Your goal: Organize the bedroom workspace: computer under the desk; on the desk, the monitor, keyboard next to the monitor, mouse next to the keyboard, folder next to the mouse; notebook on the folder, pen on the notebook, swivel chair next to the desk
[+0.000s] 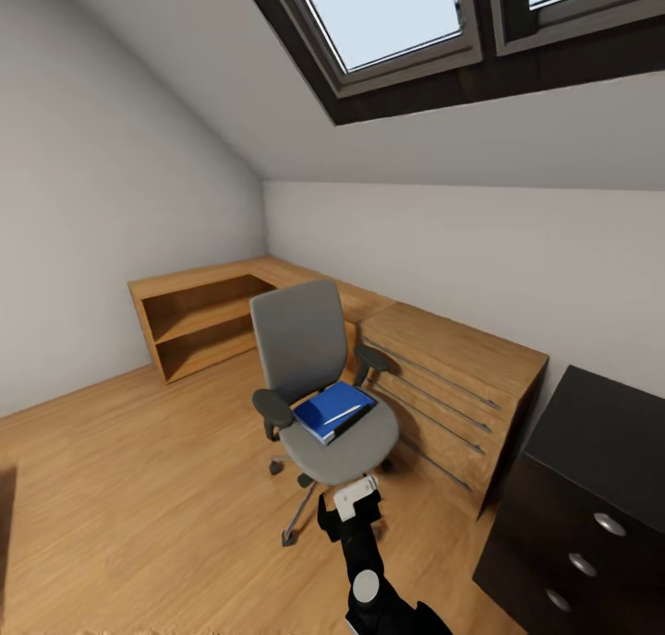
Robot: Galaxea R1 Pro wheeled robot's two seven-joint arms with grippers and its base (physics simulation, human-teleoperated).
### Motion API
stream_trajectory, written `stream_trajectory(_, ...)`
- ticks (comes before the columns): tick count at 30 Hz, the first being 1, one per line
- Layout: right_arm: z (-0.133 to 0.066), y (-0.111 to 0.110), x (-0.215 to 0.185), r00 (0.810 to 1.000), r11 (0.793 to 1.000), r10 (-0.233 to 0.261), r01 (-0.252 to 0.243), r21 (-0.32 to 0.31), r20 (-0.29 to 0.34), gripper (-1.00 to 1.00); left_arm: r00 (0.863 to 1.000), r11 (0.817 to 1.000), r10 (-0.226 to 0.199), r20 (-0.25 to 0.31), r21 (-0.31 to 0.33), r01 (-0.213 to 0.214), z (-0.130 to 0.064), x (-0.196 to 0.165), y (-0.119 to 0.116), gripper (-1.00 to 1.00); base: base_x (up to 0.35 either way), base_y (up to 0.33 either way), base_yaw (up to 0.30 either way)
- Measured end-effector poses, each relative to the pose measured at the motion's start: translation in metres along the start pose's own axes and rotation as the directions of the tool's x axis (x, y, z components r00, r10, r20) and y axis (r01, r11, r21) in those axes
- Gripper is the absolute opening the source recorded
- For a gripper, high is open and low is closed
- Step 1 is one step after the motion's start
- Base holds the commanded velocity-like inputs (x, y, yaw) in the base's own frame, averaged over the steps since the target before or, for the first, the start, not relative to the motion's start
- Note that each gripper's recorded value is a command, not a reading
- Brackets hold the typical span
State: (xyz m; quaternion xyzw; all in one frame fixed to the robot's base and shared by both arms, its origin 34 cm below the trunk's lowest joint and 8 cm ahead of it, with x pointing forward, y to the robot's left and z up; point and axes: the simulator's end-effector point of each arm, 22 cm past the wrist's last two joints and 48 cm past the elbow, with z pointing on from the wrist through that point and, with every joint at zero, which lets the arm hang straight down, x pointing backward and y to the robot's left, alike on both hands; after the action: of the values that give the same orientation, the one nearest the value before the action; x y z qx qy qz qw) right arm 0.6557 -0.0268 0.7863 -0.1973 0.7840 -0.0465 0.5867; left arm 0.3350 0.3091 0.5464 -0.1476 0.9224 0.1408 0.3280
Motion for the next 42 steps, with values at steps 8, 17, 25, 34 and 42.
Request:
stream_trajectory(8, 0.000, 0.001, 0.005, 1.000, 1.000, -0.005, 0.005, -0.002, -0.008, 1.00, 1.000, 1.000, 0.002, -0.003, -0.001, -0.002, 0.000, 0.001, 0.001, 1.00, 0.103, 0.038, 0.211)
stream_trajectory(17, 0.000, 0.000, 0.006, 1.000, 1.000, -0.006, 0.006, -0.002, -0.009, 1.00, 1.000, 1.000, 0.002, -0.004, -0.001, -0.002, 0.000, 0.002, 0.001, 1.00, 0.288, 0.089, 0.025)
stream_trajectory(25, 0.000, 0.000, 0.006, 1.000, 1.000, -0.004, 0.004, -0.001, -0.009, 1.00, 1.000, 1.000, 0.000, -0.003, -0.003, 0.000, 0.000, 0.001, 0.001, 1.00, 0.085, 0.009, 0.001)
stream_trajectory(34, 0.000, -0.006, -0.004, 0.999, 1.000, 0.026, -0.026, 0.007, 0.048, 1.00, 1.000, 1.000, -0.002, -0.001, -0.003, 0.002, 0.000, 0.001, 0.002, 1.00, 0.212, 0.145, 0.000)
stream_trajectory(42, 0.001, -0.007, -0.004, 0.998, 1.000, 0.027, -0.027, 0.009, 0.050, 1.00, 1.000, 1.000, 0.000, -0.001, -0.003, 0.000, 0.000, 0.001, 0.001, 1.00, 0.242, 0.062, 0.000)
